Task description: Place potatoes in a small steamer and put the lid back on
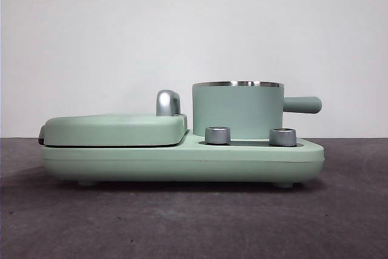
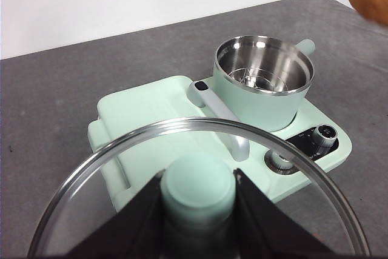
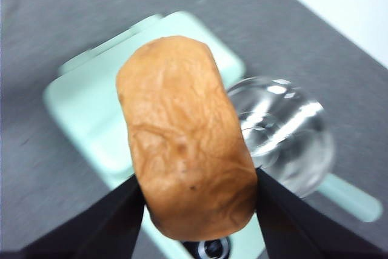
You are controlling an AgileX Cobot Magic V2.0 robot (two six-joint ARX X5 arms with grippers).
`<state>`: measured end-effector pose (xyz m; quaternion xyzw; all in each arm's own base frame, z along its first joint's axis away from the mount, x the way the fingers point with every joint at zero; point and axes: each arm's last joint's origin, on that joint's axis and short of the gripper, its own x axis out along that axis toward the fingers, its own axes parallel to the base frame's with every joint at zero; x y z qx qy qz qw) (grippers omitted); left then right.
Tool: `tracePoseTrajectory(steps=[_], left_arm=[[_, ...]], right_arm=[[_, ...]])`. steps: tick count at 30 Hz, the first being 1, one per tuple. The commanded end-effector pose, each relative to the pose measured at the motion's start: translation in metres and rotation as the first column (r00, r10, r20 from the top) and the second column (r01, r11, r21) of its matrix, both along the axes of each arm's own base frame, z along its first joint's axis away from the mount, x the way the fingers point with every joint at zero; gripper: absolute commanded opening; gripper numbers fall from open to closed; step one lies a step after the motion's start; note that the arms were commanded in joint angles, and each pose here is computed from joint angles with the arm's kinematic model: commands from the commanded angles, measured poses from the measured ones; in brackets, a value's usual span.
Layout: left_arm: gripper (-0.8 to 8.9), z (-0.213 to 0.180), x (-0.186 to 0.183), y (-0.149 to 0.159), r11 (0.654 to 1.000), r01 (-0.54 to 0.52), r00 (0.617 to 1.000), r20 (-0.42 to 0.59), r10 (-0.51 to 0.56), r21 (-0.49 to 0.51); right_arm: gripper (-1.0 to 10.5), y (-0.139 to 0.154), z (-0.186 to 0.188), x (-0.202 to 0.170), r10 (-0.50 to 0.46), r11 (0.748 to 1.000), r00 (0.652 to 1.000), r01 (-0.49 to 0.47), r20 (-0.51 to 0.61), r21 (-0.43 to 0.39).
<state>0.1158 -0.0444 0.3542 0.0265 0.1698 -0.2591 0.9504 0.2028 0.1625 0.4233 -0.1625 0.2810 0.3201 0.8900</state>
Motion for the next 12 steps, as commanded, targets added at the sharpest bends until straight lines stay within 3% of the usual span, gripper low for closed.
tracePoseTrajectory(steps=[1,6,12], left_arm=[[0.13,0.008,0.0,0.0,1.0,0.001,0.999,0.039,-0.001,-0.015],[0.13,0.007,0.0,0.0,1.0,0.001,0.999,0.036,-0.001,-0.014],[0.13,0.007,0.001,0.0,1.0,0.001,0.999,0.034,-0.001,-0.014]], right_arm=[[2.3,0.007,0.007,0.022,-0.049,0.999,0.999,0.049,-0.011,0.022],[2.3,0.014,0.002,0.067,-0.109,0.994,0.994,0.109,-0.028,-0.001],[2.3,0.017,-0.031,0.116,-0.163,0.985,0.982,0.157,-0.091,-0.071]])
